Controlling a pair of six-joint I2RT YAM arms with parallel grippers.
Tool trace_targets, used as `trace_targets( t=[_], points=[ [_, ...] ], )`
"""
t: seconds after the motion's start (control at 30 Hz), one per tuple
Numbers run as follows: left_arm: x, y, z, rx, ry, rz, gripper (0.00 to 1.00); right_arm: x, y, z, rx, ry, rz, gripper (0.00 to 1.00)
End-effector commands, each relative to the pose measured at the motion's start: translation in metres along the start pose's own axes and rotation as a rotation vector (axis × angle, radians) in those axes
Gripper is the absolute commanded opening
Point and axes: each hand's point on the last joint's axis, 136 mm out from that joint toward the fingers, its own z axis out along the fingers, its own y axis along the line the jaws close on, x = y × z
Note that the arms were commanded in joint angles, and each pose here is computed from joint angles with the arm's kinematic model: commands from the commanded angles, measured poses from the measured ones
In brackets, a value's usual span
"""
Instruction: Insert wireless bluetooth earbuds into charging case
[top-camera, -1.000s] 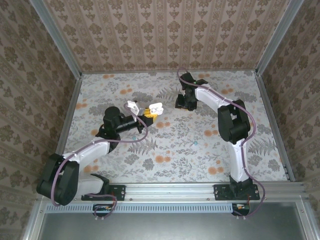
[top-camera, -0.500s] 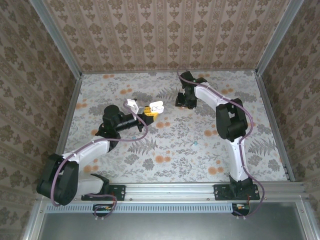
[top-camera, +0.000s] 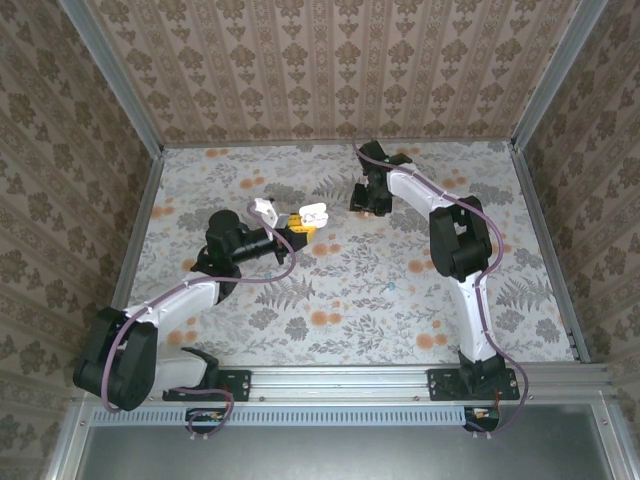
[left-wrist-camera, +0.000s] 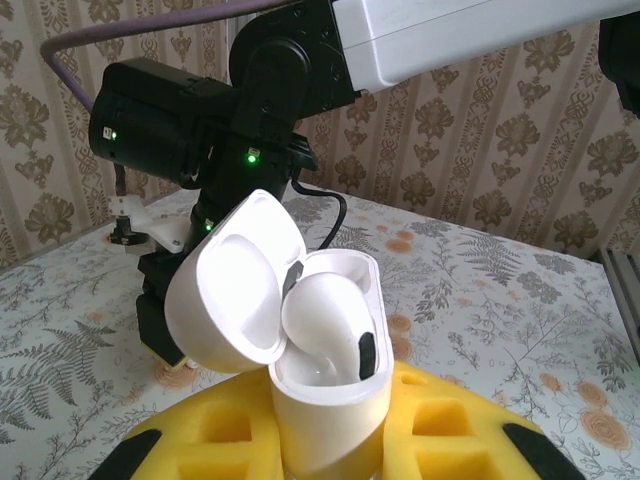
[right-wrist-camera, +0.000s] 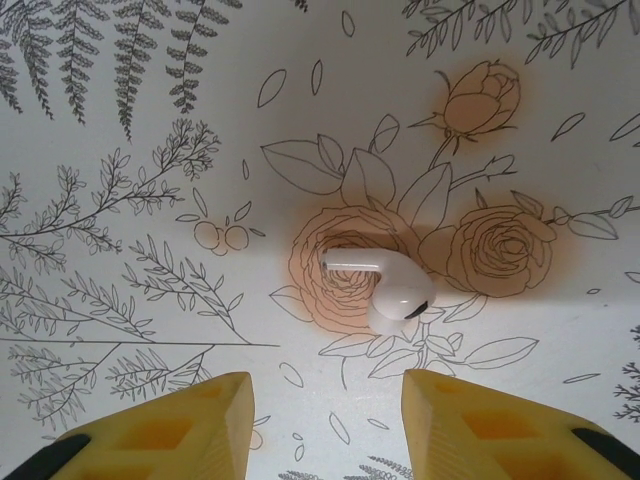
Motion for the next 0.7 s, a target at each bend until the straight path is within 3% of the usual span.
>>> trace_targets(
  t=[0.0,0.67],
  points=[
    [-0.020,0.000,0.000,0.005,-0.036,0.052,0.00,-0.001,-0.011,0.002,0.063,0.013,-0.012,0.44],
    [-0.017,-0.004,-0.006,-0.009,-0.018,0.060,0.00,-0.004,-0.024,0.028,0.138,0.051,-0.008,0.43]
  ],
)
